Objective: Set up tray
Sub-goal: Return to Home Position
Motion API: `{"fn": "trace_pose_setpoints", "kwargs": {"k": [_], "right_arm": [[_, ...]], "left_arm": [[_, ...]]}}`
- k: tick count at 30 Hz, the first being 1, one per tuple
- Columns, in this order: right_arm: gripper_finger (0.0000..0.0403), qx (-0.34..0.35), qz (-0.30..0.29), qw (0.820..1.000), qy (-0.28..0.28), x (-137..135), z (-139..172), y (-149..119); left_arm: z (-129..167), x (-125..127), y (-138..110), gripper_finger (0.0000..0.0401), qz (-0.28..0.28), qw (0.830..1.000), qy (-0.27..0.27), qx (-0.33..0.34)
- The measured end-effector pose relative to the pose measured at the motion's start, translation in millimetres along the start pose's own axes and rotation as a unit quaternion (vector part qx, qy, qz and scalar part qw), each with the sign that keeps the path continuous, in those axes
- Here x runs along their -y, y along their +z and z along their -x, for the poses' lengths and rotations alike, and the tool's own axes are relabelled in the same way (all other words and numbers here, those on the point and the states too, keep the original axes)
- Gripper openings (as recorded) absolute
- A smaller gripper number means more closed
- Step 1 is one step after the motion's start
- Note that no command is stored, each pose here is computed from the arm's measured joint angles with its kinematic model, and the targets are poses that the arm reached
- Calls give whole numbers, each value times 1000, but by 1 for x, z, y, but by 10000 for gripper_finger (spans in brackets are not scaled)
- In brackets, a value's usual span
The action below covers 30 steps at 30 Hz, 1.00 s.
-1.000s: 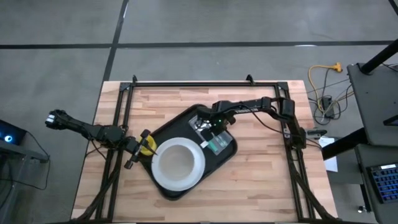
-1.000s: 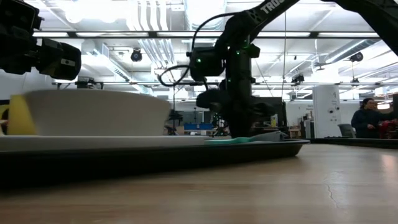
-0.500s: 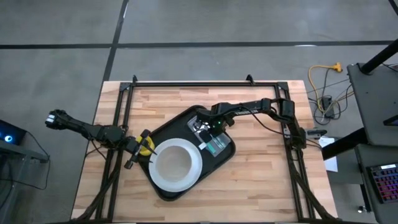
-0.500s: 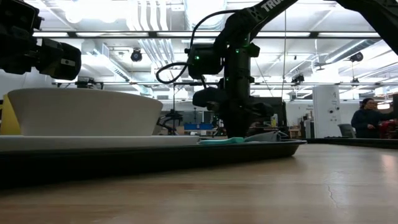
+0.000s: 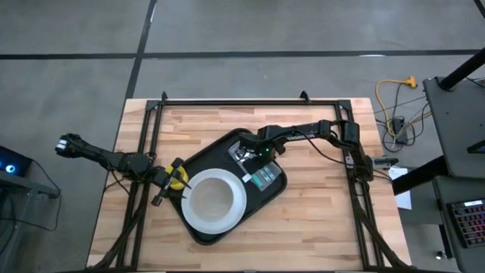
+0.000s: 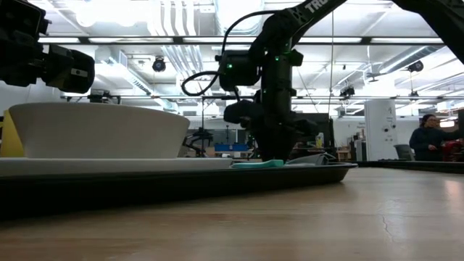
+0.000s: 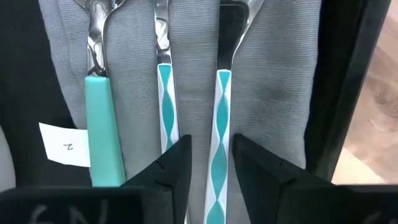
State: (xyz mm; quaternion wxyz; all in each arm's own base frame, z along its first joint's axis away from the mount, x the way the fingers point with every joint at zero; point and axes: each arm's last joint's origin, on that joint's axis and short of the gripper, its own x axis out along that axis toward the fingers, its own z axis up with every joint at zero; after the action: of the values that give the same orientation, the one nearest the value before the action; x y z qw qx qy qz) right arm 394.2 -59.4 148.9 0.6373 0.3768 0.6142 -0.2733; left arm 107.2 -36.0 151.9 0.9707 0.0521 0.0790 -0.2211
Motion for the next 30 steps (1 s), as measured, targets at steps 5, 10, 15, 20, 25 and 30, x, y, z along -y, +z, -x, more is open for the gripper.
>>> {"fn": "trace_pose_setpoints", "kwargs": {"k": [5, 10, 15, 20, 25, 30], "right_arm": [[105, 4, 10, 1000, 5, 1, 11, -3], [95, 35, 56, 998, 15, -2, 24, -3], [87, 42, 63, 997, 27, -4, 26, -3], [79, 50, 64, 996, 31, -5, 26, -2], [73, 69, 154, 984, 49, -22, 23, -13], [72, 163, 303, 939, 30, -48, 34, -43]], "left_arm": [[0, 0, 0, 159, 0, 1000, 0, 0], [0, 0, 0, 159, 0, 1000, 0, 0], [0, 0, 0, 159, 0, 1000, 0, 0], [0, 0, 0, 159, 0, 1000, 0, 0], [0, 0, 0, 159, 0, 1000, 0, 0], [0, 0, 0, 159, 0, 1000, 0, 0]]}}
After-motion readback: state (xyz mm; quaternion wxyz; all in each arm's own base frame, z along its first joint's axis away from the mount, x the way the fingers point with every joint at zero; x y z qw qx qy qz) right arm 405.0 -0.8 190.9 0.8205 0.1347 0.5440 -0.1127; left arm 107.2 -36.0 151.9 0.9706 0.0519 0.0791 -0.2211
